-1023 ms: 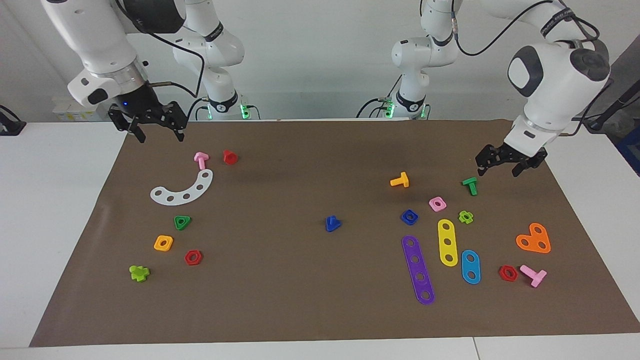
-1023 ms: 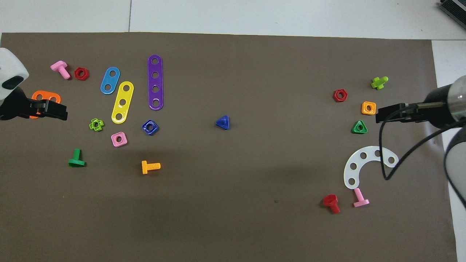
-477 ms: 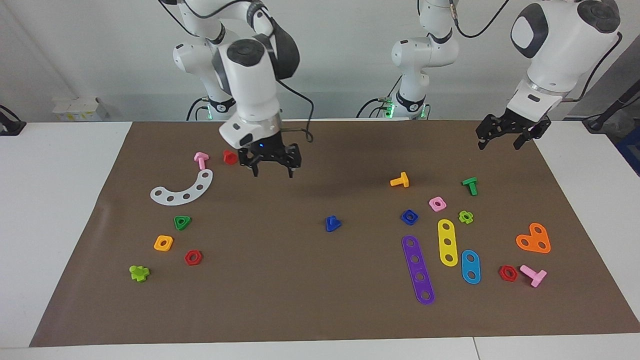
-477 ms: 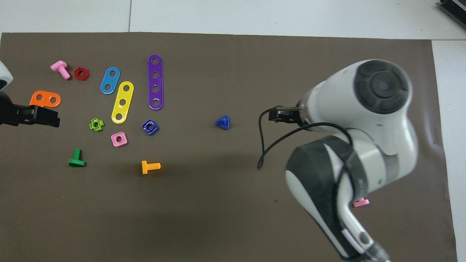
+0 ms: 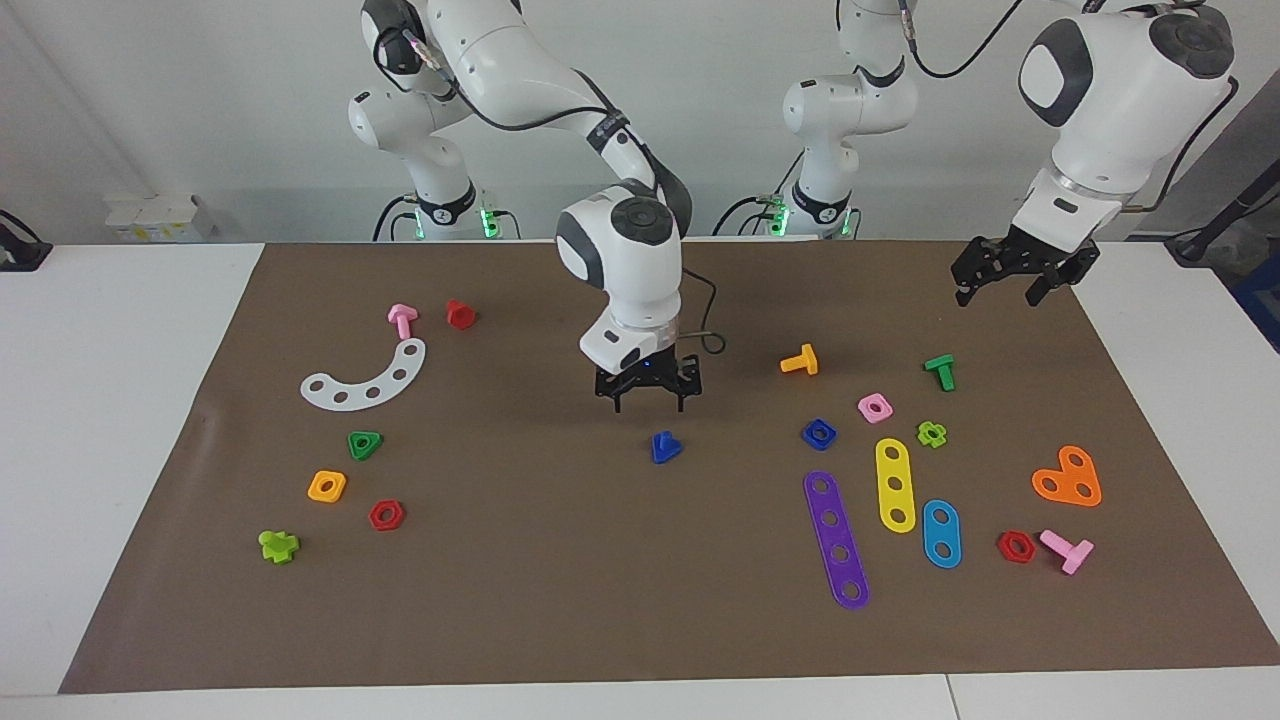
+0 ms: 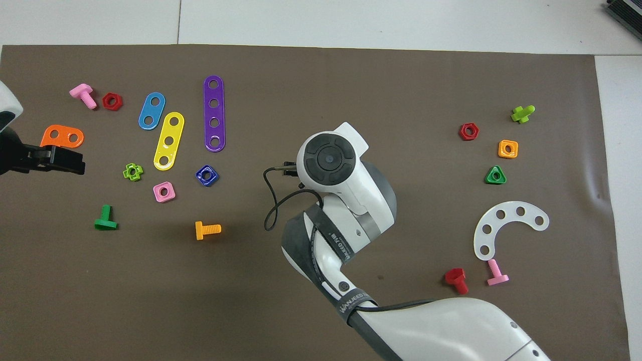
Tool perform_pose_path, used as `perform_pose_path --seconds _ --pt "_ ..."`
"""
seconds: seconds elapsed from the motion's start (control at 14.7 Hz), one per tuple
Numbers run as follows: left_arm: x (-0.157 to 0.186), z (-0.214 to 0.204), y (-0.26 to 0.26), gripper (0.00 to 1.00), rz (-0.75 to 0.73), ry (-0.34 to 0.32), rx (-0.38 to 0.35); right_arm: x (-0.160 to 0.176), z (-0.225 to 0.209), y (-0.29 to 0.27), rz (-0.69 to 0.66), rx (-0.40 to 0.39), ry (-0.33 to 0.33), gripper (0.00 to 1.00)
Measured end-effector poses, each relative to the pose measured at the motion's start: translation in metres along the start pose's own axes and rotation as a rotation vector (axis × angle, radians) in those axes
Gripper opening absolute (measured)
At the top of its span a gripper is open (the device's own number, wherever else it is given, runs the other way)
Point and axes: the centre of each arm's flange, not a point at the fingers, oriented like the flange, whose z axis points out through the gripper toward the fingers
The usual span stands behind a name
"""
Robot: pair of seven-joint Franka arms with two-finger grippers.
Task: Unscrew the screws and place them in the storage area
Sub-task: 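Reach the right gripper toward the blue triangle-headed bolt, then grasp the blue triangle-headed bolt with the right gripper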
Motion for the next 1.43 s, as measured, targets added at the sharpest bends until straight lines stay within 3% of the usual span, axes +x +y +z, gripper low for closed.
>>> perform_pose_path --seconds 0.48,0.55,0.61,0.75,0.89,0.95,1.43 --pt "0.001 -0.001 -0.002 1.0 -0.004 0.012 0.001 0.009 0.035 0.0 -0.124 0.014 0.072 0.97" --pt "0.001 -0.002 -0.003 1.0 -0.007 0.016 0.001 0.009 0.038 0.0 -0.13 0.015 0.074 0.89" --pt "0.002 -0.004 -0.003 1.0 -0.011 0.021 0.001 0.01 0.04 -0.001 -0.14 0.018 0.079 0.89" --pt "0.003 -0.017 -0.003 1.0 -0.018 0.038 0.003 0.011 0.041 -0.001 -0.158 0.024 0.089 0.74" --pt "0.002 -0.034 -0.002 1.0 -0.018 0.027 0.002 0.012 0.04 -0.001 -0.162 0.027 0.094 0.67" --pt "0.002 -0.039 -0.002 1.0 -0.017 0.018 0.001 0.012 0.04 -0.001 -0.163 0.027 0.095 0.57" --pt "0.007 -0.035 0.001 1.0 -0.039 -0.001 -0.001 0.012 0.04 -0.001 -0.164 0.028 0.095 0.42"
